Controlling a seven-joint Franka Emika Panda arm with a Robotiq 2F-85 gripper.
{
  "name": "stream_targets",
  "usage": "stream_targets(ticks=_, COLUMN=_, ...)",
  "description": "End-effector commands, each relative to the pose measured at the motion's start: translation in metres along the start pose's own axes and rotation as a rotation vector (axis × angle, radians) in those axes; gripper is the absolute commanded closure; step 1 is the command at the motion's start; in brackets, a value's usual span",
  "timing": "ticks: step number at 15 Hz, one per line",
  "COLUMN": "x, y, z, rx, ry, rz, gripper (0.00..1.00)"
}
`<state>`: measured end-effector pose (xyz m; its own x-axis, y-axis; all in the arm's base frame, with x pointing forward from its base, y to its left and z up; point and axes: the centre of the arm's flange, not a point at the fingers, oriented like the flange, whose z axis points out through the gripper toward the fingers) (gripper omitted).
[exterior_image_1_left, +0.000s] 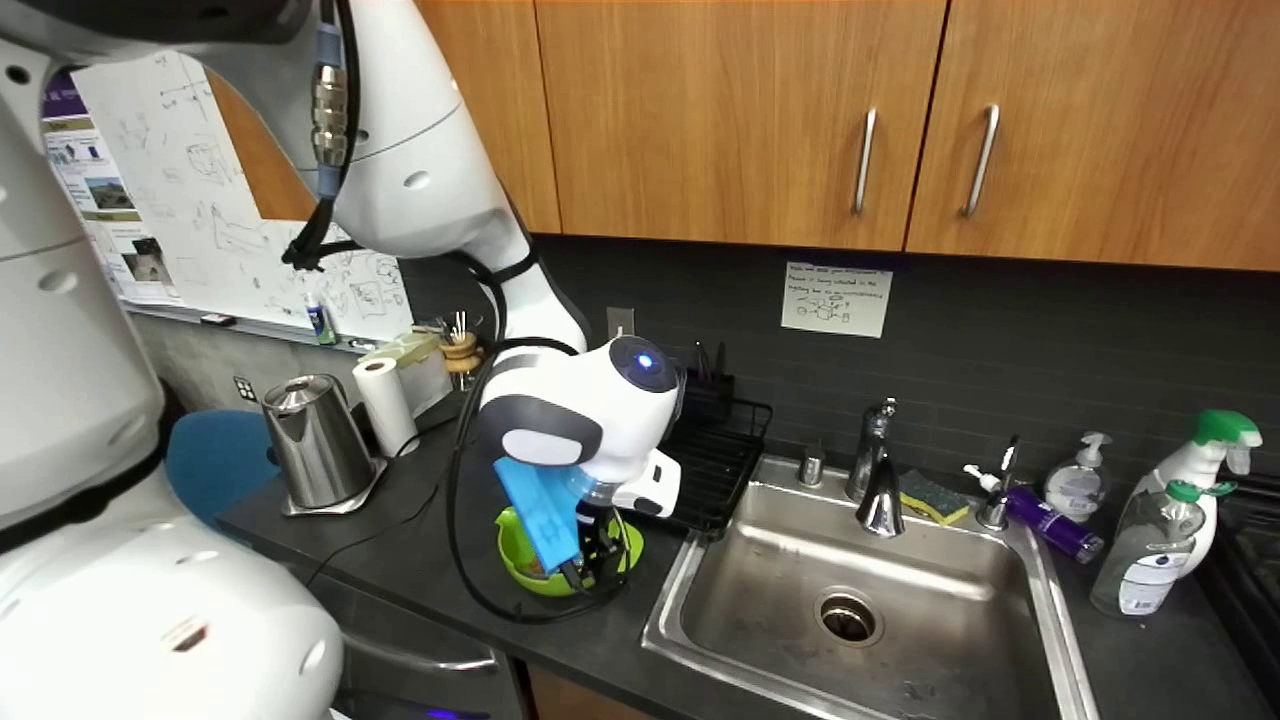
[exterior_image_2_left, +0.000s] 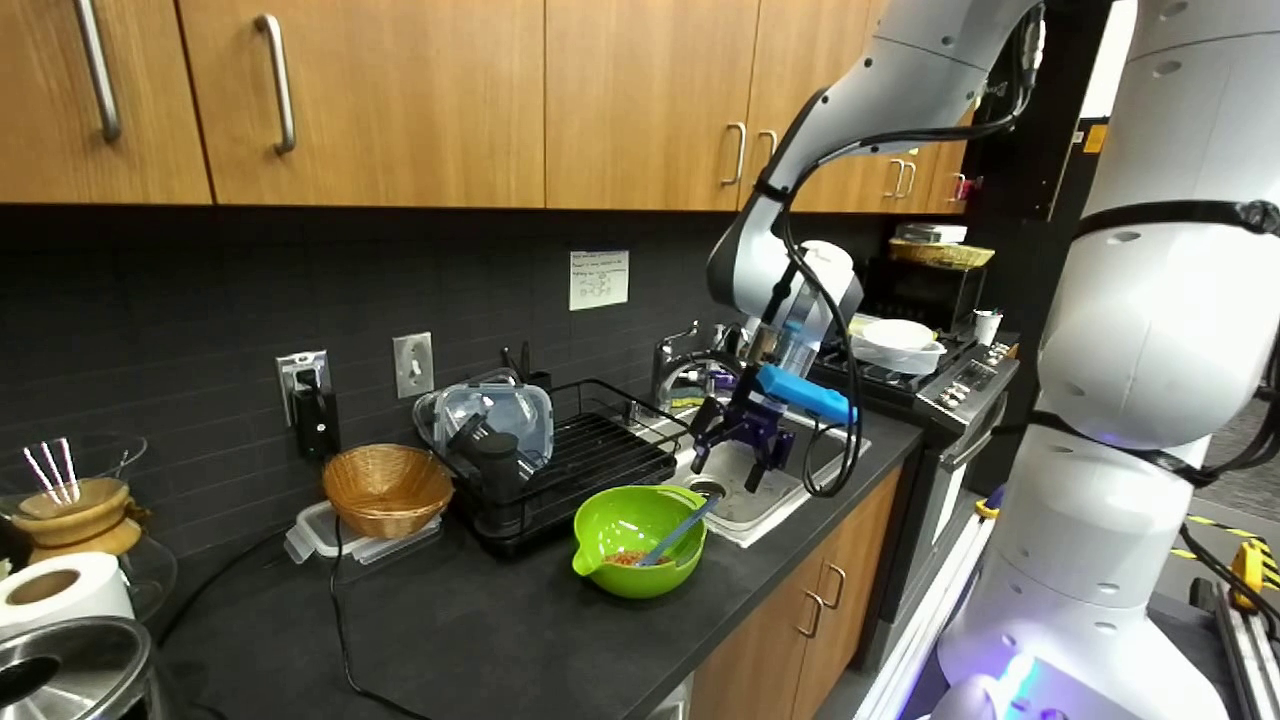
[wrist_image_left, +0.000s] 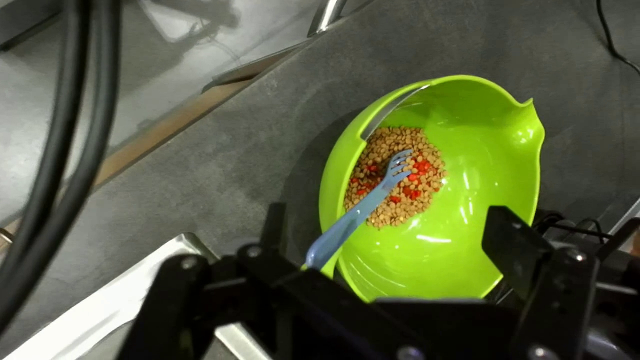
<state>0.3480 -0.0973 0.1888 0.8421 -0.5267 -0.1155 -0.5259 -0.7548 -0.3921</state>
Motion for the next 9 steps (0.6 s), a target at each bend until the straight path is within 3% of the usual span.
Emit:
stream_targets(ticks=1, x=0.009, y=-0.006, z=0.002, rx=0.012, ry=0.003, rz=-0.016, gripper=0.0)
stream_targets(ticks=9, x=0.04, y=-0.017, z=0.016, rx=0.033, ry=-0.034, rz=-0.053, gripper=0.0)
